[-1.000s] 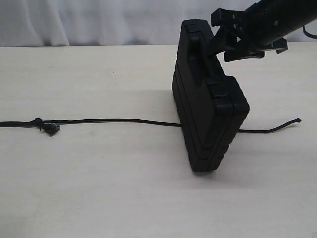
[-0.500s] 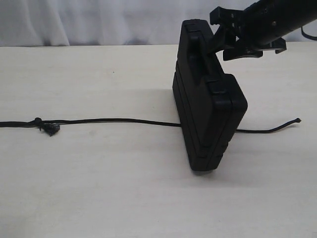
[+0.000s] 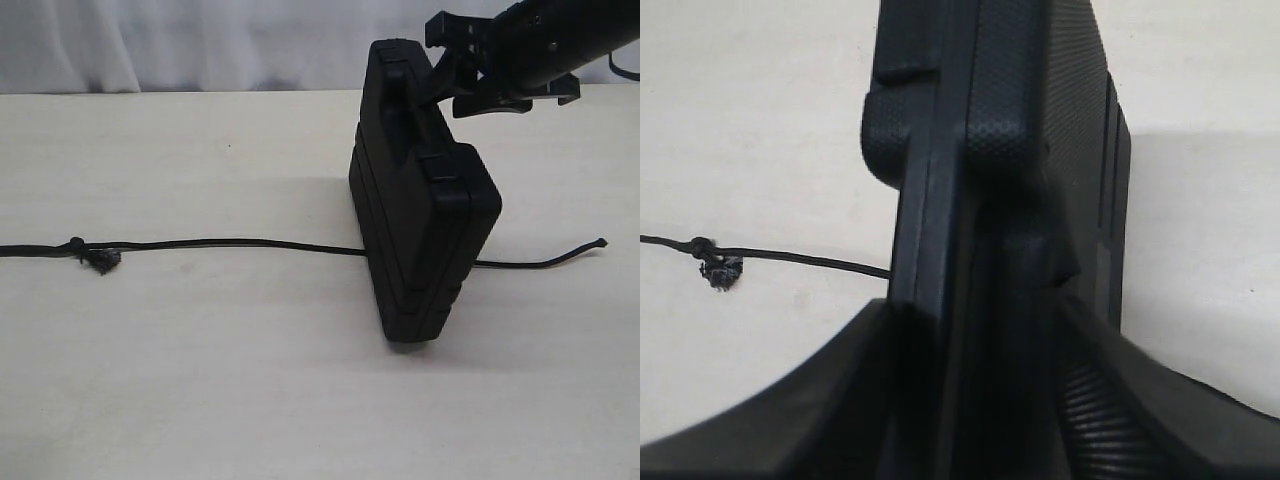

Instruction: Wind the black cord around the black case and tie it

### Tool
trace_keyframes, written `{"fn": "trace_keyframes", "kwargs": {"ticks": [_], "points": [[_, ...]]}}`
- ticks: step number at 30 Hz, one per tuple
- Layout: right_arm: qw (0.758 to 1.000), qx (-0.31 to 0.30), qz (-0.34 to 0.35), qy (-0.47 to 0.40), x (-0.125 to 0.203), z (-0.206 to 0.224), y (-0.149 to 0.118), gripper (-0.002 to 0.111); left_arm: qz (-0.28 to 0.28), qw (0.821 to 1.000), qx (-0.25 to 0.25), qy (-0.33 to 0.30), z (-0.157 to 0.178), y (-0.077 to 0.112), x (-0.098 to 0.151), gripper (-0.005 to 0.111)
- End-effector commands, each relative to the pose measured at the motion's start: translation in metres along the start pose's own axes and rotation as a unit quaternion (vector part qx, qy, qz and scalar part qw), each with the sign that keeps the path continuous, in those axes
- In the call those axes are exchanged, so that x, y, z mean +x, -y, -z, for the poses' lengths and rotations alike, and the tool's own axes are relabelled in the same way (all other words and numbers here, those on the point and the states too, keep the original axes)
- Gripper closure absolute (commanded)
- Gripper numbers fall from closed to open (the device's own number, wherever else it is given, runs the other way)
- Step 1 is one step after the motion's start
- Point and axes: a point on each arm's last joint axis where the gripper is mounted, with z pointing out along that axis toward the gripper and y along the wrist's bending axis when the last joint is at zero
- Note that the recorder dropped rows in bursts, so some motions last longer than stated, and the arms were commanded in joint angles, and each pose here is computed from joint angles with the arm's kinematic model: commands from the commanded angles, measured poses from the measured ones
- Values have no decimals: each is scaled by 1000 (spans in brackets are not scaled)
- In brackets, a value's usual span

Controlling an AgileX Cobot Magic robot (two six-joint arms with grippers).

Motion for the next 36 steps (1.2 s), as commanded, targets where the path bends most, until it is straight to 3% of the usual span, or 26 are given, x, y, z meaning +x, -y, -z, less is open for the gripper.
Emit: {"fn": "trace_keyframes", "kwargs": {"ticks": [1, 36], "points": [[998, 41, 28, -48, 10, -13, 15, 64, 1, 1000, 0, 3, 0, 0, 0, 107], [997, 33, 35, -65, 9, -5, 10, 64, 1, 1000, 0, 3, 0, 0, 0, 107]]}}
